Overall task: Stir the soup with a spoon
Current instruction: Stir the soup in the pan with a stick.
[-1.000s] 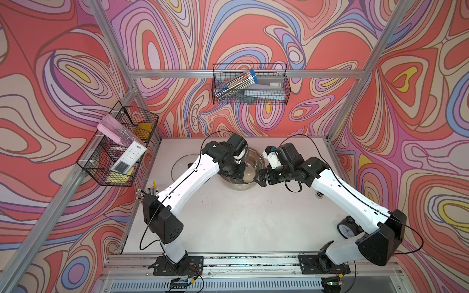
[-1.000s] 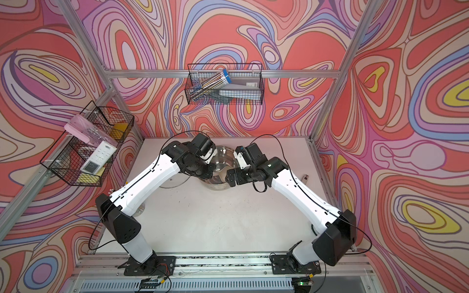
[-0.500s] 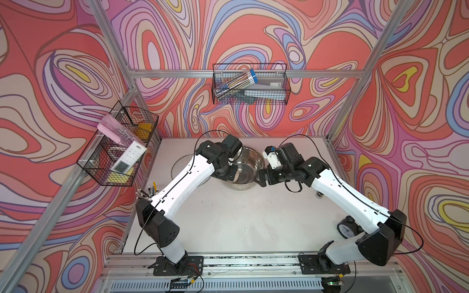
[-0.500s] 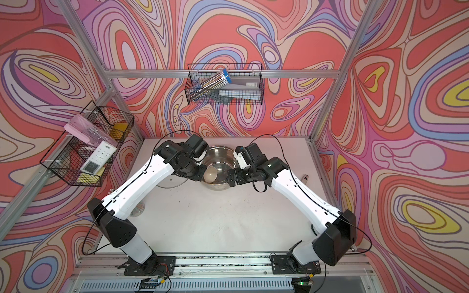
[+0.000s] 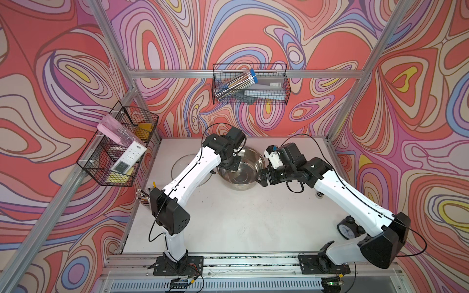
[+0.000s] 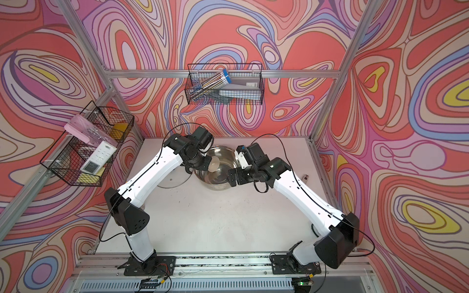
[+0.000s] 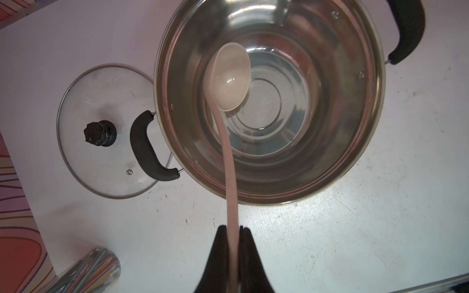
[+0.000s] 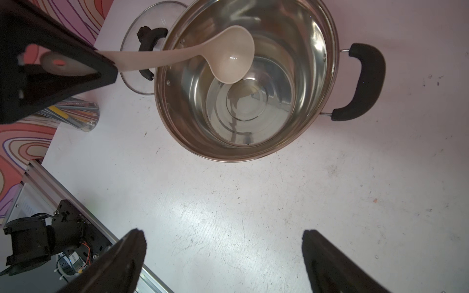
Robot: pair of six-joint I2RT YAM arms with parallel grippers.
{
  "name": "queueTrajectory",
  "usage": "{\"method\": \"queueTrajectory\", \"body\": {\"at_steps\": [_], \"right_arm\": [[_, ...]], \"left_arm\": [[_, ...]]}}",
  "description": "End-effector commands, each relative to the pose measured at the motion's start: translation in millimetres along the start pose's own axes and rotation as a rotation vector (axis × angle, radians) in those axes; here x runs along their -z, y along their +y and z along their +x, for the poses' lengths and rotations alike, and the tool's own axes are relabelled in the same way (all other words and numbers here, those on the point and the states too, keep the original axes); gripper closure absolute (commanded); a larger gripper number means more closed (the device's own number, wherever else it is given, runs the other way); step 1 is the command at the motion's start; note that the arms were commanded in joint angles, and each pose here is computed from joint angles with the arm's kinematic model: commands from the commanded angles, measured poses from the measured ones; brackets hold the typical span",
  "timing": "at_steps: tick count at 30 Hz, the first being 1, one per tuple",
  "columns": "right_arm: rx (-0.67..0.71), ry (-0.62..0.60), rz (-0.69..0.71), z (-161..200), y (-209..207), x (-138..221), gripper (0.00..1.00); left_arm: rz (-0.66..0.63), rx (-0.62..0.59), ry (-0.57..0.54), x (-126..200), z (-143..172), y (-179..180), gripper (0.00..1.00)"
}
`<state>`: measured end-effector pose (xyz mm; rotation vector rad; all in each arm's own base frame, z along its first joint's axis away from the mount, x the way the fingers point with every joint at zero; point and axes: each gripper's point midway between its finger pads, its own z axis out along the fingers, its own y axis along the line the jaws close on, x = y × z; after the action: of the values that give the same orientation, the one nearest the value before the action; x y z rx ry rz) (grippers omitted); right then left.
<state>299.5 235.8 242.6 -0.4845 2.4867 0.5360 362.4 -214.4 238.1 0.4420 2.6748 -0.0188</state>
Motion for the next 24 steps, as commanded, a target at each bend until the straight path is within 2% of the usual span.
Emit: {"method": "queueTrajectory", "body": {"at_steps": [1,7,13,19,24], "right_arm": [[0.003,-0.017,0.010,-1,1,6,0.02],[0.000,-0.018,0.017,-2,0,7,0.02],[-0.001,-0.018,0.014,-2,0,7,0.02],[0.007,-0.011,-0.005,-2,4,4,0.02],[0.006,-0.006,-0.021,-4,6,-1,0.02]], "left_arm": [[0.078,-0.008,-0.063,1,-20,-15,1.00],[0.178,-0.026,-0.101,2,-22,-41,1.00],[0.261,-0.007,-0.071,3,1,-54,1.00],[0.265,0.019,-0.044,12,31,-47,1.00],[0.195,0.034,-0.021,18,53,-28,1.00]]}}
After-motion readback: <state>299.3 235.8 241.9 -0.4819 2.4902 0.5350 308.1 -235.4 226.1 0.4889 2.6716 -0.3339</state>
